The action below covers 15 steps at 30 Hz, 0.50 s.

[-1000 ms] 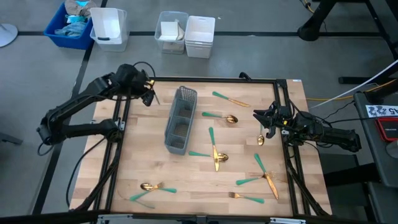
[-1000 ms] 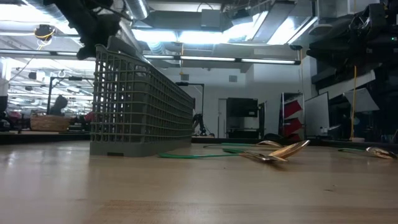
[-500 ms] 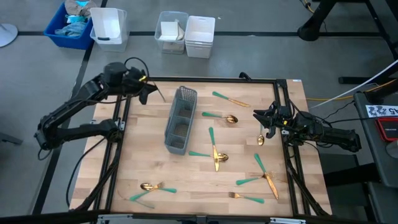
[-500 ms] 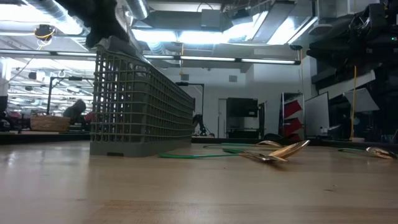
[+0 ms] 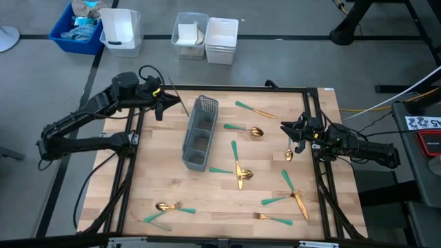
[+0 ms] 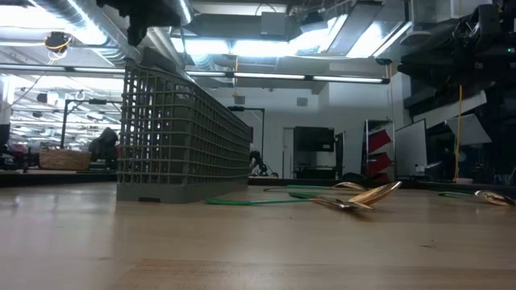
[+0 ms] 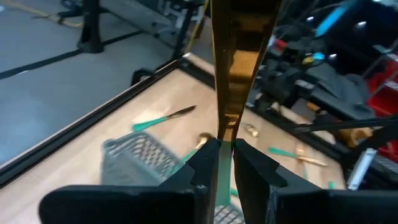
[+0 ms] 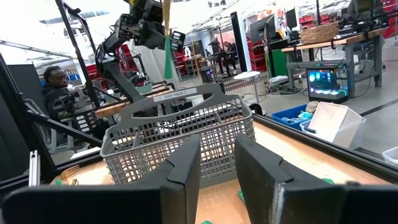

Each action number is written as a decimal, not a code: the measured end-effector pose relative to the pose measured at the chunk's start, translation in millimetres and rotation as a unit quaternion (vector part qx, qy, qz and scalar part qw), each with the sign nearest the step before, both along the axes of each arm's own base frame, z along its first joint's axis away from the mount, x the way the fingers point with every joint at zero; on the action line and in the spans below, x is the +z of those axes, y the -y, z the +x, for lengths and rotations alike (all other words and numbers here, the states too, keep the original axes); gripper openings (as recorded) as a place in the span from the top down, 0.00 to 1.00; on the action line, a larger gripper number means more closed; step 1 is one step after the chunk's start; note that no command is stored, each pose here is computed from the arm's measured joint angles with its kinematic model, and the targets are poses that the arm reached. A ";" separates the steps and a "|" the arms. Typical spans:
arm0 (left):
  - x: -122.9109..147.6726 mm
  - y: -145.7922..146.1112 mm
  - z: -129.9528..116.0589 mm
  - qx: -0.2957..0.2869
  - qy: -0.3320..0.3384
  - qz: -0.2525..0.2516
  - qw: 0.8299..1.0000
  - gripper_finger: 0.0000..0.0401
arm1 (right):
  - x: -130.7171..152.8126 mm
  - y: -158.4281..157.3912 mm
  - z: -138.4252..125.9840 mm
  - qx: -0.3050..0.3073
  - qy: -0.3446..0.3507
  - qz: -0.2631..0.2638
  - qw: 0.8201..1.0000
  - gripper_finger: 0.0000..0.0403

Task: Sort silverware
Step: Put the green table knife into the gray silverware rack

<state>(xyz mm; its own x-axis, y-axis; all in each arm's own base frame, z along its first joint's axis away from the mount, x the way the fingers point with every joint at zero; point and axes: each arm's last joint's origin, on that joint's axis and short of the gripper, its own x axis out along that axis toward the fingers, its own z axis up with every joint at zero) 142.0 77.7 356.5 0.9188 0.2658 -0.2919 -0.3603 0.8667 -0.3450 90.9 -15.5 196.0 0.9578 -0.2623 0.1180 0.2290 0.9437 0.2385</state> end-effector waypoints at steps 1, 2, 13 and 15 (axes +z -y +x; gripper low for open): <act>0.9 2.0 1.2 -0.007 0.004 0.002 1.000 0.90 | 0.0 0.0 0.0 0.000 0.000 0.000 1.000 0.75; 1.8 4.0 2.7 -0.015 0.009 0.004 1.000 0.90 | 0.0 0.0 0.0 0.000 0.000 0.000 1.000 0.75; 2.7 30.4 21.0 -0.093 0.021 0.000 0.995 0.90 | 0.0 0.0 0.0 0.000 0.000 0.000 1.000 0.75; 0.0 34.7 27.0 -0.101 0.011 0.000 0.995 0.90 | 0.0 0.0 0.0 0.000 0.000 0.000 1.000 0.75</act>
